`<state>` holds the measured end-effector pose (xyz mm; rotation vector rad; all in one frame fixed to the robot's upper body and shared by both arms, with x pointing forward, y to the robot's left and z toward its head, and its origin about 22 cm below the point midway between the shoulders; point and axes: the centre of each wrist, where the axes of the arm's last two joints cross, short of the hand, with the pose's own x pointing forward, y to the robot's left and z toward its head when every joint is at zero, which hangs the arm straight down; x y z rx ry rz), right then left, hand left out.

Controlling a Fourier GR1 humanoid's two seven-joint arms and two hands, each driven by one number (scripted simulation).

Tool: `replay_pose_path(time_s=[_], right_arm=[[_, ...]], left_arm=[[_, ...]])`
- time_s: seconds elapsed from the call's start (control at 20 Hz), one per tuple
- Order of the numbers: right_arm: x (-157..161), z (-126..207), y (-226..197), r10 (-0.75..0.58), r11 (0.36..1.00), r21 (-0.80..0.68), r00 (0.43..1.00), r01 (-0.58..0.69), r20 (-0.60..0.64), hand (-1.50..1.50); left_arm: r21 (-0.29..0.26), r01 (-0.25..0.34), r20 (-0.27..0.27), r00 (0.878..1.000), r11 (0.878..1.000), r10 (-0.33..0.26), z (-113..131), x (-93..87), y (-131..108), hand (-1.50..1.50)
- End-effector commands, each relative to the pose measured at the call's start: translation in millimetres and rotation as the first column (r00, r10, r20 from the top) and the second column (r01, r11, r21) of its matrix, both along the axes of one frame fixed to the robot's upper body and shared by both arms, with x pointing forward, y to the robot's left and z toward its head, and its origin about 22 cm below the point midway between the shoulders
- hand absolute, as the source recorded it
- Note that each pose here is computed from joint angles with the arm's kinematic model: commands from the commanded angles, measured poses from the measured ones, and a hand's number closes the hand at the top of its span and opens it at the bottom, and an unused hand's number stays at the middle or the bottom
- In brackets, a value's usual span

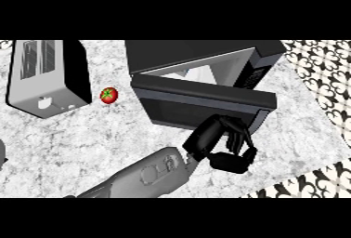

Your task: Pick up the milk, place it into the microwave and close the microwave

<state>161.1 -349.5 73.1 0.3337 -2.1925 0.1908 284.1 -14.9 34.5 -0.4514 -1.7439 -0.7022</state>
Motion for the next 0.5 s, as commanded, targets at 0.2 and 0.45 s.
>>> replay_pose_path(time_s=[0.2,0.45], right_arm=[[5,19,-2,0.078,0.997,-0.022,0.997,-0.078,0.015,-1.50],[10,30,-3,0.106,0.994,-0.031,0.994,-0.106,0.023,-1.50]], left_arm=[[-0.044,-0.063,0.037,0.997,0.997,0.065,30,29.2,-8,1.50],[-0.062,-0.098,0.044,0.994,0.993,0.101,43,43.0,-11,1.50]])
